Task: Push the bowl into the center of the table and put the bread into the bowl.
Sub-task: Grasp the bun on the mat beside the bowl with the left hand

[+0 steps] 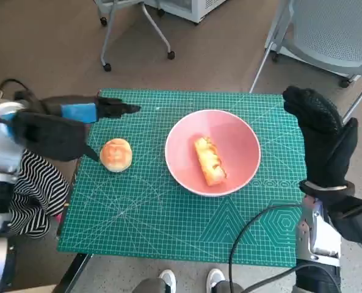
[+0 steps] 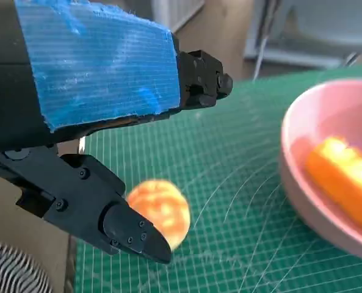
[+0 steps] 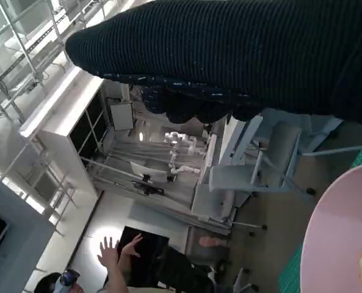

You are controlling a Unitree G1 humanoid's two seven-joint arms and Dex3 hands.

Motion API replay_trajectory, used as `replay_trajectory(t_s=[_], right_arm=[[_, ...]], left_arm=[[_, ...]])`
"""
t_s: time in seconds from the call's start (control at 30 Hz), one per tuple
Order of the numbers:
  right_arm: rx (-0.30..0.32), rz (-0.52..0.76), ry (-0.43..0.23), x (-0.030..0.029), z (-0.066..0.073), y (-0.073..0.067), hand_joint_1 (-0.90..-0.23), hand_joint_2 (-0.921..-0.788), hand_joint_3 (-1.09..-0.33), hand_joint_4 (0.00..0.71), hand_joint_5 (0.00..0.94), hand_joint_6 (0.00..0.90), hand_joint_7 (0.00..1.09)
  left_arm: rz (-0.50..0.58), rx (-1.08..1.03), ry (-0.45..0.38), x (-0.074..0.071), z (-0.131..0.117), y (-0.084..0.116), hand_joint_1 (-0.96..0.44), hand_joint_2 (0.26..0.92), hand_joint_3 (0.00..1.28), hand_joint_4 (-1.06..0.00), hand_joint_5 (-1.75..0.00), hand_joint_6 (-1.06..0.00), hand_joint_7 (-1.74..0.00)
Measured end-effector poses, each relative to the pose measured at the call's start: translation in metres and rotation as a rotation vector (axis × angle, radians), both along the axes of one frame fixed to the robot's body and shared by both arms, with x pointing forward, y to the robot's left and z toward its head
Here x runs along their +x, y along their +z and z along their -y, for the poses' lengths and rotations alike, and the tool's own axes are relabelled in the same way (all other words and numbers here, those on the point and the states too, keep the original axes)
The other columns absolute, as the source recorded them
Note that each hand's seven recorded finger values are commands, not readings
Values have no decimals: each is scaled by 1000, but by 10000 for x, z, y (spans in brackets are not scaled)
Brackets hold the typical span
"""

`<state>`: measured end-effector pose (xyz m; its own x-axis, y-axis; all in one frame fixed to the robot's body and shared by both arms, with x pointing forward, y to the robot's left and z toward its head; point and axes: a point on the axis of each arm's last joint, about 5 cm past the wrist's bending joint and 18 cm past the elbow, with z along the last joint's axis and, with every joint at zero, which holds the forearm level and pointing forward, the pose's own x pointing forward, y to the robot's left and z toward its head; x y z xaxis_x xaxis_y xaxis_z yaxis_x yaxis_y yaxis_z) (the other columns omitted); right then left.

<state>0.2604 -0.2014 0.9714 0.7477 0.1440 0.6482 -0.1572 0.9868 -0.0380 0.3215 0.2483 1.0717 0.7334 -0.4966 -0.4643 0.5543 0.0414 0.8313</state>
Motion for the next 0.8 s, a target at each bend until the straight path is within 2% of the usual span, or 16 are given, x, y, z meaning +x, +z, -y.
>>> replay_trajectory(t_s=[0.47, 0.8], right_arm=[[-6, 4, -5, -5, 24, 12, -734, -921, -735, 194, 0, 106, 512], [-10, 22, -5, -20, 20, 40, -724, -921, -736, 194, 0, 104, 511]], left_arm=[[-101, 122, 41, 117, 51, -429, -99, 702, 5, 1, 1, -110, -15], [-150, 196, 74, 182, 109, -625, -129, 707, 6, -22, -8, -141, -17]])
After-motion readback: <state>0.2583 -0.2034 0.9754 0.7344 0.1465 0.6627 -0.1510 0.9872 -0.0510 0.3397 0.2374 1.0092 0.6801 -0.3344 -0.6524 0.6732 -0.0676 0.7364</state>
